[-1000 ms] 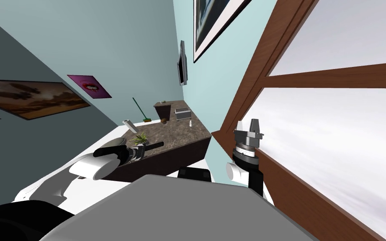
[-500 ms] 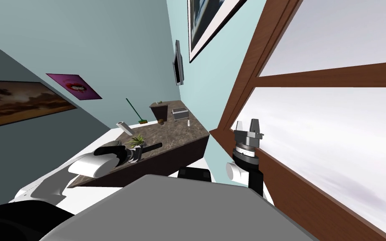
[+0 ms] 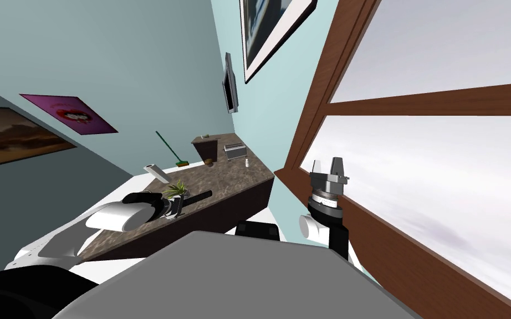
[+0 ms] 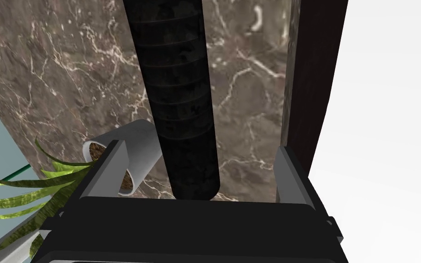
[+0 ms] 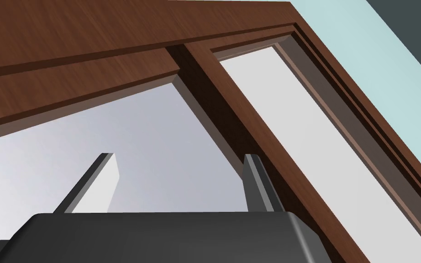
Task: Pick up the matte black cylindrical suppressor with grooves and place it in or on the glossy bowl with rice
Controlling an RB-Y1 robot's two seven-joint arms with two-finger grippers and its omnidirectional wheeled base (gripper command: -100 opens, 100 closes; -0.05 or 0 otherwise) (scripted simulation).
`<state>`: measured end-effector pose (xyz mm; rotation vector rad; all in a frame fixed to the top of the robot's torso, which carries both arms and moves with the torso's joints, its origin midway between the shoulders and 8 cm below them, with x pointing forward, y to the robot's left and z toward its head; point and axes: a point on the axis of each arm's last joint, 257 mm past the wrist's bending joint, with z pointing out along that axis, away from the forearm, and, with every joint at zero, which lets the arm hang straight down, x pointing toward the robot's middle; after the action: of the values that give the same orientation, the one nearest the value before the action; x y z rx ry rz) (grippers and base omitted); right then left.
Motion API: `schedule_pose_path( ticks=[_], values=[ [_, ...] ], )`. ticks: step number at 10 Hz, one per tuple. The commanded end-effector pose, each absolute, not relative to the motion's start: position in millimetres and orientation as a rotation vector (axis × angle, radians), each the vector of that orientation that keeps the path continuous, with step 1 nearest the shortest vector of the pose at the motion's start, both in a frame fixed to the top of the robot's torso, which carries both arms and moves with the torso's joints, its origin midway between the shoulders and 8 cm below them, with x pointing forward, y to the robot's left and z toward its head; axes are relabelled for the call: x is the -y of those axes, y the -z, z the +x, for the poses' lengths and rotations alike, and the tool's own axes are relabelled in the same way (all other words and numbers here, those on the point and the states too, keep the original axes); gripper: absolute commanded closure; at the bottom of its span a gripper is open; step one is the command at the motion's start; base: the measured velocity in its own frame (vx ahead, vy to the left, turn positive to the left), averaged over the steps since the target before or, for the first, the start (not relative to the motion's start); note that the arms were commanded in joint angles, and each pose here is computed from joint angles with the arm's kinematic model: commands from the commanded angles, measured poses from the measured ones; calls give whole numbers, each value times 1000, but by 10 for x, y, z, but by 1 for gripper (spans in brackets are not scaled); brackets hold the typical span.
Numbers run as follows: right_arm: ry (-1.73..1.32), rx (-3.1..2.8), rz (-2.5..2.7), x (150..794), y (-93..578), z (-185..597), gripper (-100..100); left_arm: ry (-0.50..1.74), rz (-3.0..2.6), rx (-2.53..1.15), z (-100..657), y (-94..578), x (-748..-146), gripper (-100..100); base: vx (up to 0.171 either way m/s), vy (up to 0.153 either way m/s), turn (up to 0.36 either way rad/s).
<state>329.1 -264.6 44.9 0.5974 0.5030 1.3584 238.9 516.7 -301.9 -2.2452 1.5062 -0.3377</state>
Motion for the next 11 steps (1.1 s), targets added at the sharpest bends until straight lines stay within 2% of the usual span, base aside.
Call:
schedule_pose_path(
  ticks=[1, 5, 6, 7, 10, 11],
  values=[
    [-1358, -503, 597, 2646, -449, 3291, 0, 300, -2290, -1474, 2309, 3060, -5266, -100, -20, 19, -118],
    [-1358, -503, 597, 2646, -449, 3291, 0, 253, -2343, -1430, 2211, 3097, -5396, -100, -19, 19, -101],
    [-1358, -503, 597, 2646, -449, 3291, 0, 250, -2347, -1428, 2204, 3099, -5402, 0, 0, 0, 0],
    [-1358, -503, 597, 2646, -449, 3291, 0, 250, -2350, -1418, 2194, 3179, -5443, -100, -1, 1, -35],
    [-1358, -503, 597, 2646, -449, 3291, 0, 247, -2354, -1410, 2183, 3255, -5471, -100, -2, 1, -24],
    [-1358, -503, 598, 2646, -449, 3291, 0, 248, -2353, -1410, 2185, 3260, -5473, 100, 0, 0, 0]
  ],
)
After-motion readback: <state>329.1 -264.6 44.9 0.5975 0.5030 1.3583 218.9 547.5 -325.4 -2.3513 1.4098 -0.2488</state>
